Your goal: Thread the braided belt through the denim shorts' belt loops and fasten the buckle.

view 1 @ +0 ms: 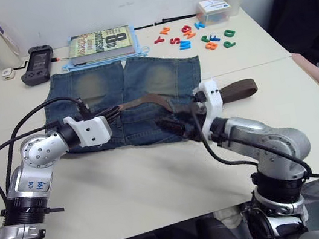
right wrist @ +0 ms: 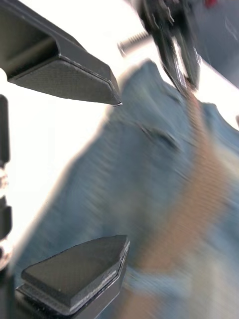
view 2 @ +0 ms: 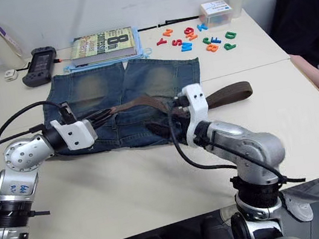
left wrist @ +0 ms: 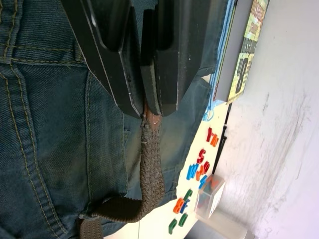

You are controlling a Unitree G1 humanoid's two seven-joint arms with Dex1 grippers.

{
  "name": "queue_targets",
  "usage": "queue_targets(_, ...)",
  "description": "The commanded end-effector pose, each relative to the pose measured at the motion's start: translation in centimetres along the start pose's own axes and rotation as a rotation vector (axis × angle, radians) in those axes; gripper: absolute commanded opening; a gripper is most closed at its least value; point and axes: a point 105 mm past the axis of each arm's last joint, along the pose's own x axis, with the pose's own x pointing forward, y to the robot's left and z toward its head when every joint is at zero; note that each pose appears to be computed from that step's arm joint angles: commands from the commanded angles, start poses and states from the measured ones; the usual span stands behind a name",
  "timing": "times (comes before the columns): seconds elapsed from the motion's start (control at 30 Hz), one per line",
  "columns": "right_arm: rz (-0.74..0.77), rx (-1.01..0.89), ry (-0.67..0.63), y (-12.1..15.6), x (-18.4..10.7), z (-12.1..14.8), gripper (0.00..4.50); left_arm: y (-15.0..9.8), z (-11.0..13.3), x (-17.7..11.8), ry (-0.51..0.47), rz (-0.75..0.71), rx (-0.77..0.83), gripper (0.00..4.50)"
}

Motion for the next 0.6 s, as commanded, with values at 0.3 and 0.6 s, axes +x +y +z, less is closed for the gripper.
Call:
queue_targets(0.3, 0.14, 0.551, -0.2, 2.9, 6.0, 3.5, 4.5, 1.2, 1.1, -0.5, -0.033, 0.052, 0.037, 0.03)
queue_targets(0.6, 0.279, 0.702, -0.066, 6.8, 7.3, 2.2, 4.5, 1.3, 1.2, -0.4, -0.036, 0.051, 0.038, 0.03)
